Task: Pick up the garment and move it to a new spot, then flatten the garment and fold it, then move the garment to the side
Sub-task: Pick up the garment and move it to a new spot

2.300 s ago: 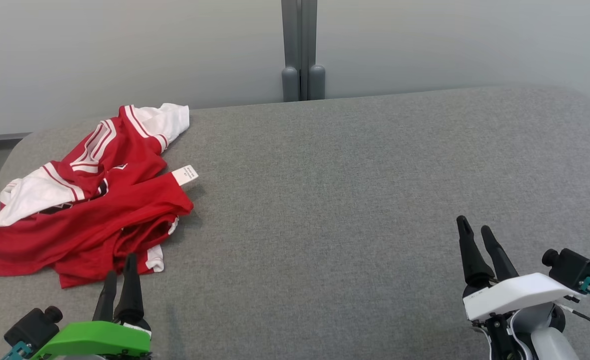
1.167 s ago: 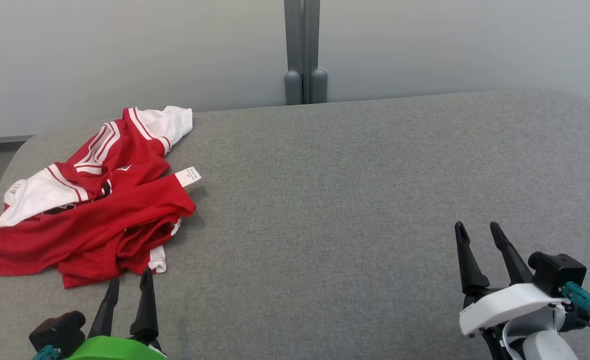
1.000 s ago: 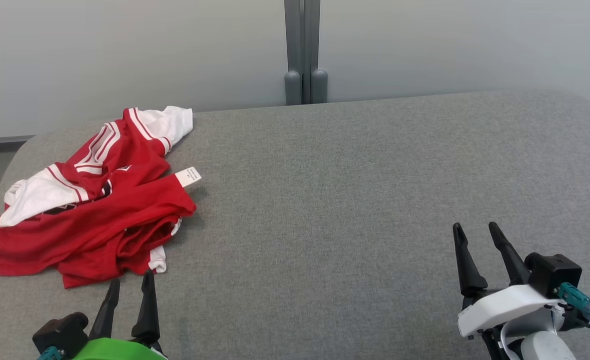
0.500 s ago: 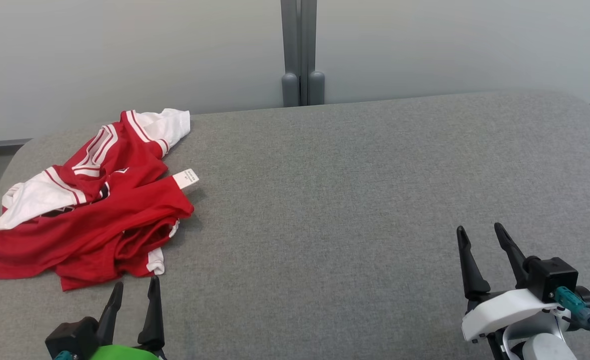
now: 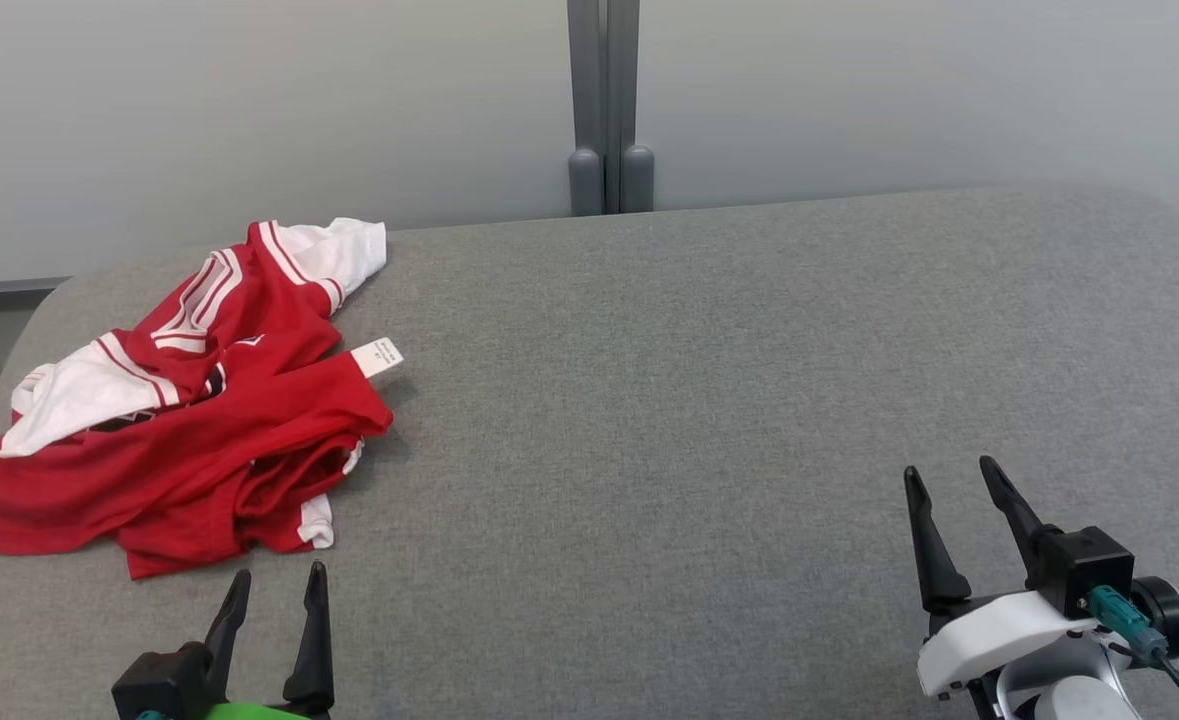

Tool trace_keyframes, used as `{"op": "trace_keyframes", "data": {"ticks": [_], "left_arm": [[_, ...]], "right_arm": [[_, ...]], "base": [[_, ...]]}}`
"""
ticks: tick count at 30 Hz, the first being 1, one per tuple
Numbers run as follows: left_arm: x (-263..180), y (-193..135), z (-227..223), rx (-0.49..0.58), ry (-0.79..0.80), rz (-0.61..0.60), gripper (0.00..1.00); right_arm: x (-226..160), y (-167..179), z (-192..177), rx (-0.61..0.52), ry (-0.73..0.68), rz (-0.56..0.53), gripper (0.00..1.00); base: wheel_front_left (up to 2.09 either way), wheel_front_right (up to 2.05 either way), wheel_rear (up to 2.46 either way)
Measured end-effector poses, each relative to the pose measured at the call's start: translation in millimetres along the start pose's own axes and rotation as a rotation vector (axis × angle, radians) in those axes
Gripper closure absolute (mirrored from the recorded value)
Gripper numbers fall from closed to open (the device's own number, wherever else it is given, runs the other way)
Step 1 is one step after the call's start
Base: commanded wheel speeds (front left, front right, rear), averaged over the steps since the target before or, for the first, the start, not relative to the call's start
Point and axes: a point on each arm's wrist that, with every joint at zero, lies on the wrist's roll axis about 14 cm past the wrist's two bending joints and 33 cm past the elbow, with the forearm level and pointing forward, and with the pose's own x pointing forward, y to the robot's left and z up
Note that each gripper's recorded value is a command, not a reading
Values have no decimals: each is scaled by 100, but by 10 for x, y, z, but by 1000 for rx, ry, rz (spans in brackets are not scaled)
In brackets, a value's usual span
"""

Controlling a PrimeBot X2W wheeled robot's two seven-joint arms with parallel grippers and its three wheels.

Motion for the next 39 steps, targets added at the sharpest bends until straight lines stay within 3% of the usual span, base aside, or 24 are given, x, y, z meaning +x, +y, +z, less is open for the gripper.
{"op": "trace_keyframes", "data": {"ticks": [25,32,39], "left_arm": [[-43,23,-16,34,-1,1,0],[-205,231,30,18,-22,79,0],[-579,621,63,8,-47,227,0]], "right_arm": [[-13,70,-68,-38,14,26,0],[96,348,-117,-27,26,111,0],[266,908,-170,-15,40,275,0]], "base": [[0,0,0],[0,0,0],[0,0,0]]}}
